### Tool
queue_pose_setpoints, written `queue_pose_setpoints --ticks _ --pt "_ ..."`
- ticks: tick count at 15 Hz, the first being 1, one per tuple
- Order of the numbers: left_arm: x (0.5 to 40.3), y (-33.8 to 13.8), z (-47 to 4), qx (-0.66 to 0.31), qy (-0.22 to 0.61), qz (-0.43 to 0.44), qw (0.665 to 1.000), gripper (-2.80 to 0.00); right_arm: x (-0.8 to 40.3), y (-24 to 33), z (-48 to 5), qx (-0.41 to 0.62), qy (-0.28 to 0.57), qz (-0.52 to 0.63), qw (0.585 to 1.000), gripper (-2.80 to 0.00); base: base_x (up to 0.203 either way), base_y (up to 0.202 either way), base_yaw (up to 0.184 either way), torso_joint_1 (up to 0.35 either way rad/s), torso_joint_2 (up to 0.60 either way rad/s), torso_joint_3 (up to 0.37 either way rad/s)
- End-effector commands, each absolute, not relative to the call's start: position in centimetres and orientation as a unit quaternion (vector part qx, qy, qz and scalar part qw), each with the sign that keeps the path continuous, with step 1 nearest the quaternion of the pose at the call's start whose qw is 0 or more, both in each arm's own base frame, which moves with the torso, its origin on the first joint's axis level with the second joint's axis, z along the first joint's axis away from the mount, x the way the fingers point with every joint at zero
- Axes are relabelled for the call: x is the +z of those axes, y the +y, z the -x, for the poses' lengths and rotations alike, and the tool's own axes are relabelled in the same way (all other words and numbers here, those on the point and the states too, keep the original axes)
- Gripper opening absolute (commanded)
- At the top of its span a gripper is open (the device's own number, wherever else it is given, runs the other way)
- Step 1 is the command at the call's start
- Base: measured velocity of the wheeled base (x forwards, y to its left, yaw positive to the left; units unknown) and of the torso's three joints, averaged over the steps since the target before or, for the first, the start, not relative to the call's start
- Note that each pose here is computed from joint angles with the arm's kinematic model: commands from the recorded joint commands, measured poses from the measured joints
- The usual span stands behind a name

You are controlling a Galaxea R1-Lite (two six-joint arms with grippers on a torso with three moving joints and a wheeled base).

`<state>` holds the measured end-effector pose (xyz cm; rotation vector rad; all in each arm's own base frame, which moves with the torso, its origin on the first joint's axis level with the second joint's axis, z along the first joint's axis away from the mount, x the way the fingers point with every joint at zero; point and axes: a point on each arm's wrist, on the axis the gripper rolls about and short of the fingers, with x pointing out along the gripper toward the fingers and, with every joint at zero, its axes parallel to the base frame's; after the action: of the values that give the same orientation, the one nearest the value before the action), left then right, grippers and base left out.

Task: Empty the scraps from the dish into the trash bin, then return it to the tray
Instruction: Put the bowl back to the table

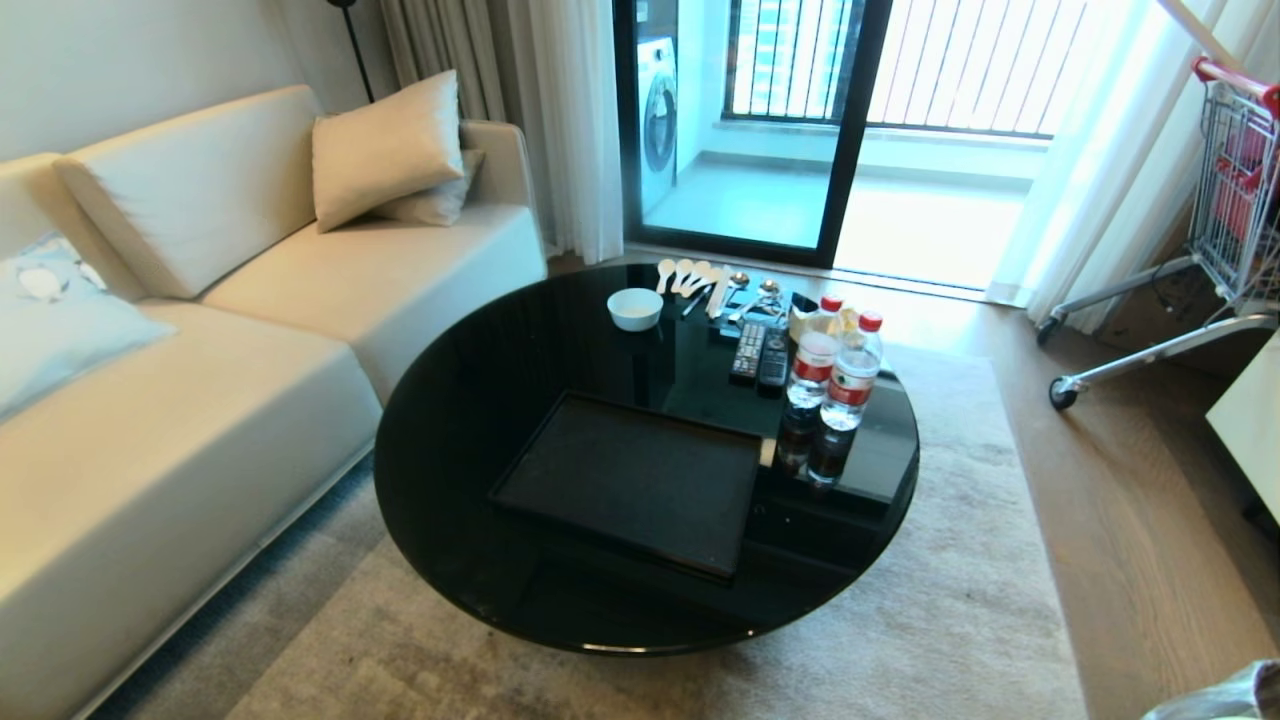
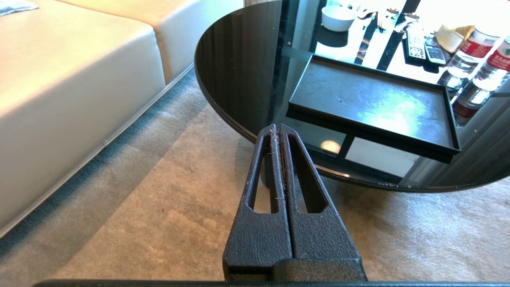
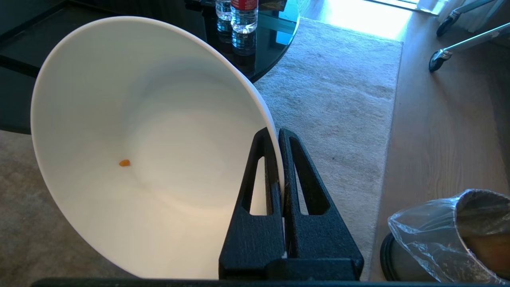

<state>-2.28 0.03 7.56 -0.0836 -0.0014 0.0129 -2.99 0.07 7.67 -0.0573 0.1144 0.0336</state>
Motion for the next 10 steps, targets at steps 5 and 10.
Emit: queue_pose_setpoints --ticks 5,10 --pt "7.58 0.03 2.28 0.007 -0.002 0.042 0.999 -2.80 7.66 0.07 2.98 0.017 0.059 0.029 0.998 -2.80 0.000 0.000 0.000 0.000 0.00 0.000" --pt "7.56 0.03 2.28 0.007 -0.001 0.042 0.999 -2.80 7.66 0.07 2.98 0.017 0.059 0.029 0.998 -2.80 0.000 0.000 0.000 0.000 0.00 0.000"
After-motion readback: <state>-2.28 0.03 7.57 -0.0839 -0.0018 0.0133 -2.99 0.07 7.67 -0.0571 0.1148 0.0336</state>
